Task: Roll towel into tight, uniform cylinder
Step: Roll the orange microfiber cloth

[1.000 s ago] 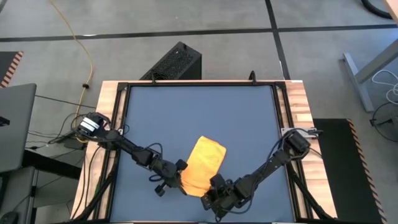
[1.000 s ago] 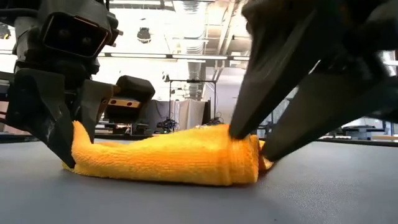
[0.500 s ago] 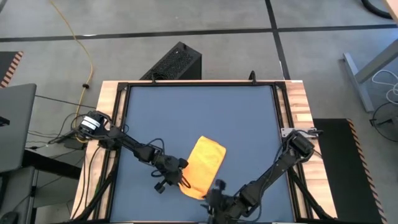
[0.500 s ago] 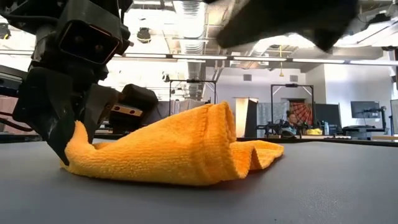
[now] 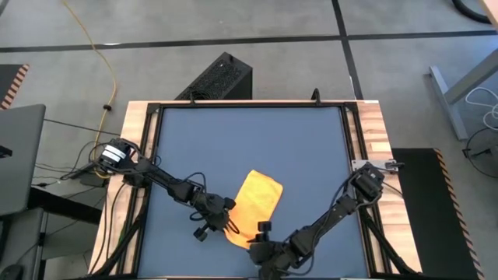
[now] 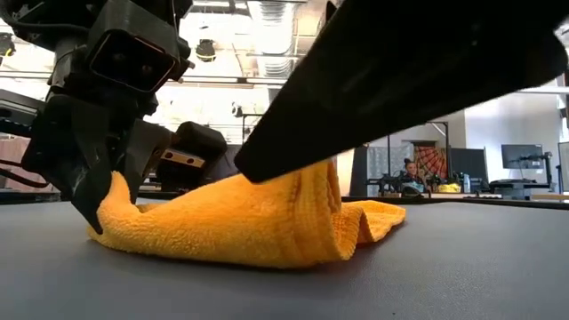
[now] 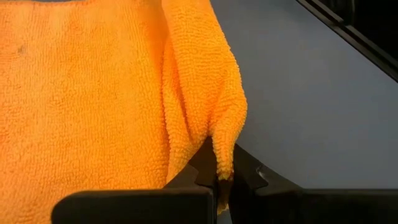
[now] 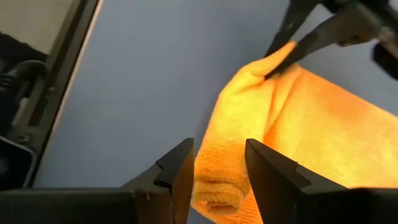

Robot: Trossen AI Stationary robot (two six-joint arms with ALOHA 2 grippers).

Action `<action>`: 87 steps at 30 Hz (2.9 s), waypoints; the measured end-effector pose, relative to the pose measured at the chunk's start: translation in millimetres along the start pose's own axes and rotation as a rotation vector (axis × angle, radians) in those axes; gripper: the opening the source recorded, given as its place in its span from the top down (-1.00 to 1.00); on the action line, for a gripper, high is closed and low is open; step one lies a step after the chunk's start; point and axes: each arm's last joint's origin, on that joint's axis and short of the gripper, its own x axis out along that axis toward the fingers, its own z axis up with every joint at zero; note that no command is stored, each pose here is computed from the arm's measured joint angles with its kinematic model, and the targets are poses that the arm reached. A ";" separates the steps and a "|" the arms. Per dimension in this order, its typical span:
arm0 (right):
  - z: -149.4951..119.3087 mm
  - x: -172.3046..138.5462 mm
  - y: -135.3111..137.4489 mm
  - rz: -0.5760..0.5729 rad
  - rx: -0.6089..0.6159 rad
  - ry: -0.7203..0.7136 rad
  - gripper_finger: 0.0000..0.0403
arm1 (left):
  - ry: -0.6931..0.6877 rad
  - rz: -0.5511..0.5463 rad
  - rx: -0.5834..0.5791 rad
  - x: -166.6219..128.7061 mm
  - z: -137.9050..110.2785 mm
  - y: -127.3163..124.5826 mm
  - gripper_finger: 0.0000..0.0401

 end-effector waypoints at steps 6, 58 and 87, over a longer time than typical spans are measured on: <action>-2.7 0.4 -0.6 0.030 0.003 0.041 0.15 | -0.002 0.001 0.005 0.0 0.1 0.1 1.00; -23.7 10.7 19.7 0.052 1.082 0.115 0.88 | 0.022 -0.102 -0.709 -11.9 -26.4 13.8 0.99; -25.9 17.2 3.3 -0.044 1.209 0.184 0.88 | -0.356 -0.030 0.007 -51.0 37.8 -43.9 0.75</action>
